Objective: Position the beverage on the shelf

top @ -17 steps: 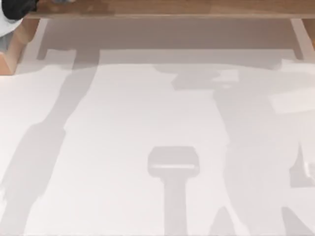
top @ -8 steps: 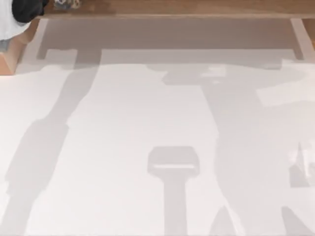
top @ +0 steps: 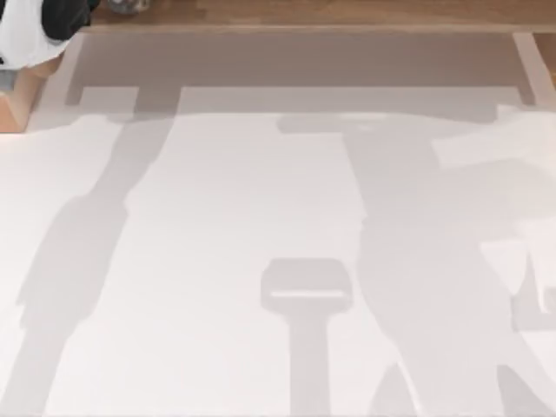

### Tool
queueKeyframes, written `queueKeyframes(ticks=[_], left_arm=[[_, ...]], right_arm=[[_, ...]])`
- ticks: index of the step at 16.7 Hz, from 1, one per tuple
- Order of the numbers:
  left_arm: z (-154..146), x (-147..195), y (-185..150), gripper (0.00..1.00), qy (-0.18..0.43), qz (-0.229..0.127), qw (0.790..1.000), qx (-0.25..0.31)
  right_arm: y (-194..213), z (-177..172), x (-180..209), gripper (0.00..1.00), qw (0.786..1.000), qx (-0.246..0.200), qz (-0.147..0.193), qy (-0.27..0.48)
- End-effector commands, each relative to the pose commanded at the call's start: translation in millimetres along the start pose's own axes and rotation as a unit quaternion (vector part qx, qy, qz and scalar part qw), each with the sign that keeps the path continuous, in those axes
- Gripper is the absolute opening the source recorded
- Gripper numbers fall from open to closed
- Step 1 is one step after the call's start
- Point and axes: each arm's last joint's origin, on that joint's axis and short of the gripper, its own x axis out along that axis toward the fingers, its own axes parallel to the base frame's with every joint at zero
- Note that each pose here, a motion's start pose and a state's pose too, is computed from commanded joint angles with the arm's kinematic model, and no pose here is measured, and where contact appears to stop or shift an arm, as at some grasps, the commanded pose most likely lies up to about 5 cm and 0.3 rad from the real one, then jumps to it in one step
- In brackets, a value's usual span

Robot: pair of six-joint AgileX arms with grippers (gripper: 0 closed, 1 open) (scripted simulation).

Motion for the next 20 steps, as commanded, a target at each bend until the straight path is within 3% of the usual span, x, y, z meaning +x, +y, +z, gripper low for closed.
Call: queueKeyframes(ticks=[1,14,20], left_arm=[[0.0,0.0,0.0,0.0,0.0,0.0,1.0,0.0],[0.0,0.0,0.0,0.98,0.0,0.0,1.0,0.0],[0.0,0.0,0.0,1.0,0.0,0.0,1.0,0.0]], right_arm=[[0.0,0.0,0.0,1.0,1.0,0.0,0.0,0.0],[0.0,0.0,0.0,1.0,1.0,0.0,0.0,0.0],[0.0,0.0,0.0,1.0,1.0,0.0,0.0,0.0]])
